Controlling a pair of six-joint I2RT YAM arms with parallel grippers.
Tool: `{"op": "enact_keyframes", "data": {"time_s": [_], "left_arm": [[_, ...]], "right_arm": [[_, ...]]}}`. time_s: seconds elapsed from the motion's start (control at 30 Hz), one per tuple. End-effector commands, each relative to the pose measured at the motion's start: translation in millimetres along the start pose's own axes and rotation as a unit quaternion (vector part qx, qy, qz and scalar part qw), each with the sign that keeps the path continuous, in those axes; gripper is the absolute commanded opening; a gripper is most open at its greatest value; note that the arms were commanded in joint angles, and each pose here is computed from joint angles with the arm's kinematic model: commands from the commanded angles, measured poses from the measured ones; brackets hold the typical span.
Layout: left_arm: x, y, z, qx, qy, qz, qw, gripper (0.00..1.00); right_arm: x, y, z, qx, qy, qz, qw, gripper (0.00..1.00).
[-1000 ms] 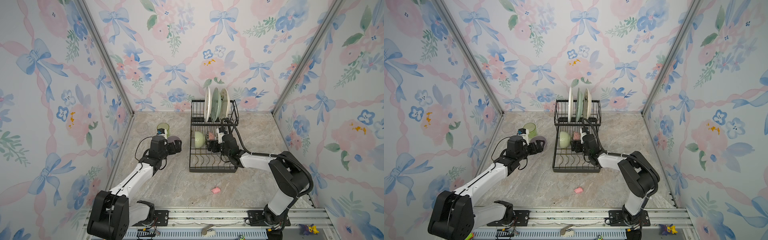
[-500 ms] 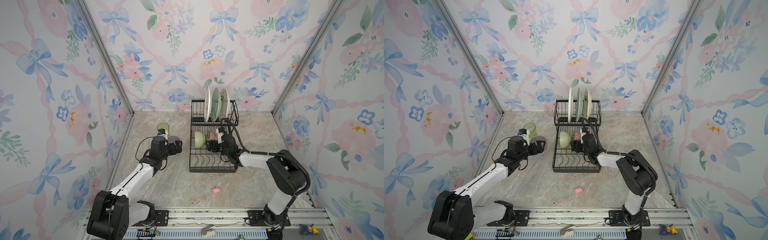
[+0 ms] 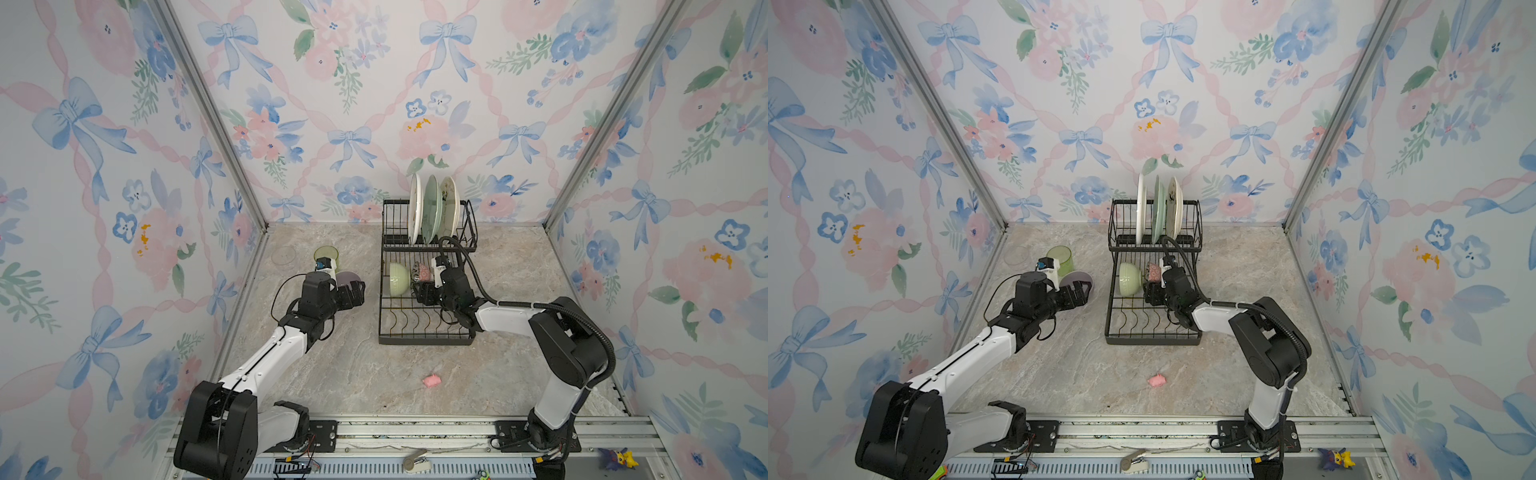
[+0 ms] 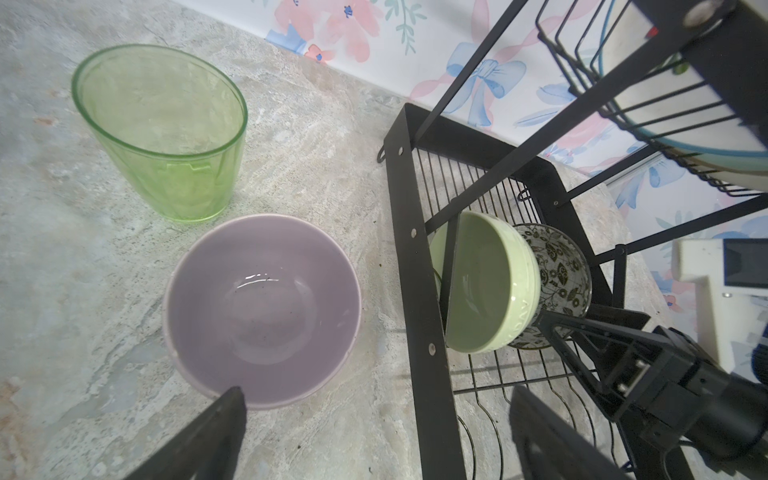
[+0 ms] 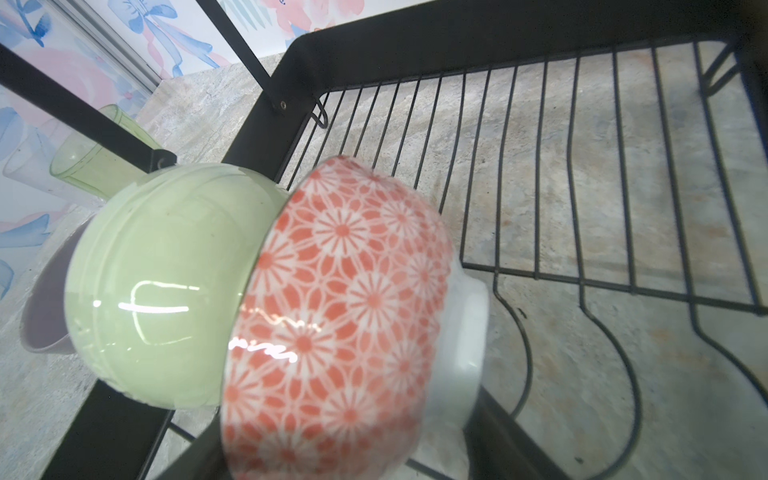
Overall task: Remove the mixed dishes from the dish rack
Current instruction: 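Grasp the red floral bowl in the lower tier with the right gripper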
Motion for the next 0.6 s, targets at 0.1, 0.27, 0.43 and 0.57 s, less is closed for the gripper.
{"op": "enact_keyframes", "data": {"time_s": [0.1, 0.27, 0.43, 0.57], "left_arm": [[-1.9, -2.6, 2.2, -0.014, -0.002, 0.005, 1.000, 0.98], [-2.6, -3.3, 1.8, -0.015, 0.000, 0.004, 1.000, 0.98], [-1.8, -3.5, 2.4, -0.016, -0.002, 0.004, 1.000, 0.98], [-2.8, -3.2, 2.1, -0.015, 0.000, 0.005, 1.000, 0.98]], "right_arm": [[4.0, 0.7, 0.8, -0.038, -0.010, 0.019, 0.999, 0.61], [4.8, 4.6, 5.5, -0.048, -0.020, 0.030, 0.998, 0.56], [9.0, 11.2, 15.6, -0.088, -0.042, 0.057, 0.994, 0.46], [11.1, 11.2, 20.9, -0.097, -0.048, 0.058, 0.992, 0.44]]}}
Point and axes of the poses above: each gripper's point midway between its finger pads, its own z axis back along the fingers, its own y axis along the line the jaws close on, x = y × z, the point moved 10 cm from there along z, back along the fingers, and after that the axes turned 2 degrees about z, right-handed, at the moved point
